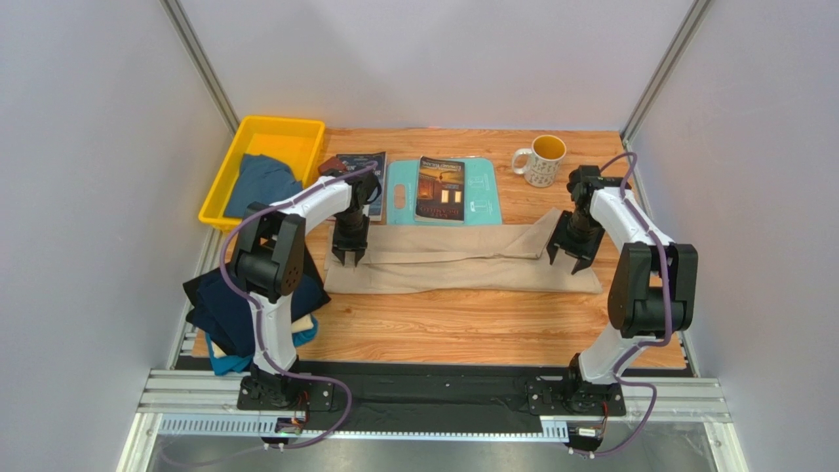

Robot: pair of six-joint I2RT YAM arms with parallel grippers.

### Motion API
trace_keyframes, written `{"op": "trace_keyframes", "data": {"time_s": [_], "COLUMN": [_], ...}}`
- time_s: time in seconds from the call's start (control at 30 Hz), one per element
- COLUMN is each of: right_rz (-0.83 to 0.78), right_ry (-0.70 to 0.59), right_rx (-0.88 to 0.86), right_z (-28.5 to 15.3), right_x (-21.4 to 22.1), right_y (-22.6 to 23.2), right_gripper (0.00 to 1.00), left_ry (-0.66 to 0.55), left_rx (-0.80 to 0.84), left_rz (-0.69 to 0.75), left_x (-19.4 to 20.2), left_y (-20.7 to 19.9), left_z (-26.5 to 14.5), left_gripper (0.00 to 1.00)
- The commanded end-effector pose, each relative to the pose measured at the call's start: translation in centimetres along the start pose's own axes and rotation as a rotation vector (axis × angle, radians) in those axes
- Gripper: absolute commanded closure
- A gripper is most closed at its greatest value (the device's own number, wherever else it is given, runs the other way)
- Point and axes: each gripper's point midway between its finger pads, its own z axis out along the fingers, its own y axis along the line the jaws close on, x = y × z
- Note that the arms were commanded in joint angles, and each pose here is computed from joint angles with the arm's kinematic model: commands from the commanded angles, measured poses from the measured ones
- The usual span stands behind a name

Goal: Fold and stack the t-shirts
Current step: Fold the tshirt

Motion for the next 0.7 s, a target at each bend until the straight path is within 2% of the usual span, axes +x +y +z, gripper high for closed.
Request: {"op": "trace_keyframes", "data": {"time_s": [0.0,0.13,0.3,0.4,0.43,0.5,0.6,0.67], "right_rz": [0.02,0.025,0.024,0.018,0.018,0.017,0.013,0.017], "right_ry": [-0.001,0.05,0.046,0.055,0.057,0.071,0.085,0.089], "right_rx": [0.009,0.062,0.097,0.121,0.129,0.158,0.204,0.225], "right_z": [1.1,2.8,3.9,5.1,5.4,6.2,7.1,7.4], "right_x": [-0.2,0.8,0.5,0.0,-0.1,-0.4,-0.8,-1.0], "right_y": [0.4,-0.3,-0.7,-0.7,-0.7,-0.8,-1.2,-1.4], "right_gripper": [0.5,0.57,0.57,0.62,0.65,0.7,0.75,0.82], "left_ry": [-0.005,0.018,0.009,0.02,0.052,0.086,0.121,0.125], "left_rx": [0.027,0.016,0.032,0.017,0.003,-0.012,-0.005,-0.008], "left_rz": [0.034,0.046,0.047,0.063,0.068,0.062,0.058,0.06], "left_x": [0.1,1.0,2.2,2.6,3.1,3.6,4.6,4.9], "left_y": [-1.2,-1.0,-0.7,-0.4,-0.2,0.0,-0.1,0.1], "left_z": [0.1,0.3,-0.5,0.4,1.0,1.5,1.9,1.7], "left_gripper": [0.6,0.62,0.64,0.74,0.85,0.98,1.0,1.0]}}
